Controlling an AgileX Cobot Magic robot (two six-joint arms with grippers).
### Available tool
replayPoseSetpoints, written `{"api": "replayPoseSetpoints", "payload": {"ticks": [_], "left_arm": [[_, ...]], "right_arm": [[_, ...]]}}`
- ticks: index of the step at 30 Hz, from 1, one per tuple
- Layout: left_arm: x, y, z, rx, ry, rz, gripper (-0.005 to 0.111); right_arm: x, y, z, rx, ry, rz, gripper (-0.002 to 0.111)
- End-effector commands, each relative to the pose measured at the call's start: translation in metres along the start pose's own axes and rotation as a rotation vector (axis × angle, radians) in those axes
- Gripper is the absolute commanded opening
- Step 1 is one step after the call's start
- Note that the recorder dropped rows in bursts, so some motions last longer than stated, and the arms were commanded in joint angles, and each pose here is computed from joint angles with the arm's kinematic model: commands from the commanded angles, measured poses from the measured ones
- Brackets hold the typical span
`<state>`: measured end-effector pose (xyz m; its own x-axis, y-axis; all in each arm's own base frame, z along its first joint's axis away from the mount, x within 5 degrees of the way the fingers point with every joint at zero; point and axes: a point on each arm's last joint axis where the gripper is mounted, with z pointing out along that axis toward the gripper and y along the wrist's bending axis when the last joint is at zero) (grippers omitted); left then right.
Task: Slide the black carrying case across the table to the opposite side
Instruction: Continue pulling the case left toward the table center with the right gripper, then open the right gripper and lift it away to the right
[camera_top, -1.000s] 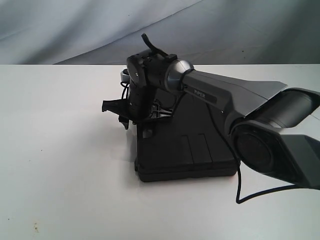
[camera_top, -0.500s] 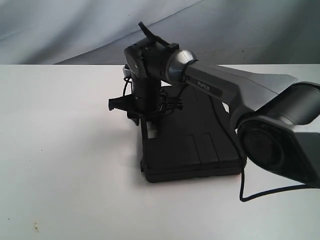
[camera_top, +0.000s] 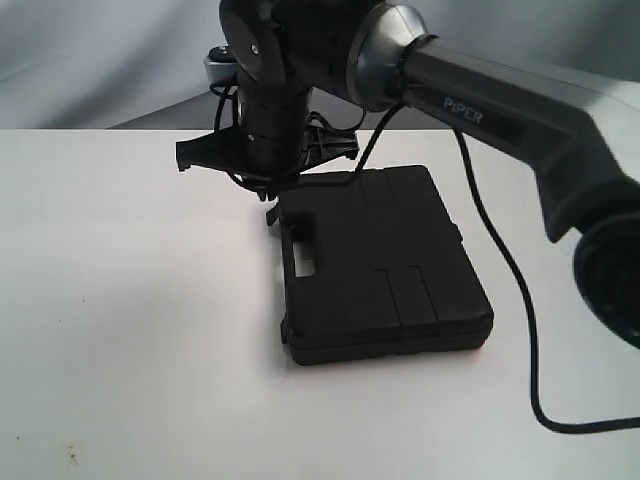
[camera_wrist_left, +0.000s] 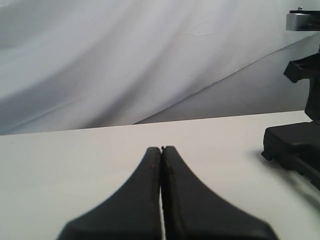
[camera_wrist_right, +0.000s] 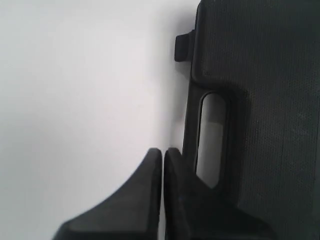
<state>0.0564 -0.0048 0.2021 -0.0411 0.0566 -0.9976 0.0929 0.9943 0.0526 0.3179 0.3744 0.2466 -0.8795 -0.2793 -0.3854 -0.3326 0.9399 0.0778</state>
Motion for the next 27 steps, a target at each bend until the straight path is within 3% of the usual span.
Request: {"api": "replayPoseSetpoints", "payload": {"ticks": [1, 13, 27], "left_arm": [[0.001, 0.000, 0.000, -0.003, 0.001, -0.007, 0.000], [0.001, 0.000, 0.000, -0.003, 0.001, -0.007, 0.000], [0.001, 0.000, 0.000, -0.003, 0.001, -0.007, 0.000]], "right_arm": [[0.012, -0.002, -0.013, -0.021, -0.039, -0.039, 0.000], [0.058, -0.030, -0.044, -0.155, -0.187, -0.048, 0.000], [0.110, -0.113, -0.077, -0.207, -0.347, 0.050, 0.000]]}}
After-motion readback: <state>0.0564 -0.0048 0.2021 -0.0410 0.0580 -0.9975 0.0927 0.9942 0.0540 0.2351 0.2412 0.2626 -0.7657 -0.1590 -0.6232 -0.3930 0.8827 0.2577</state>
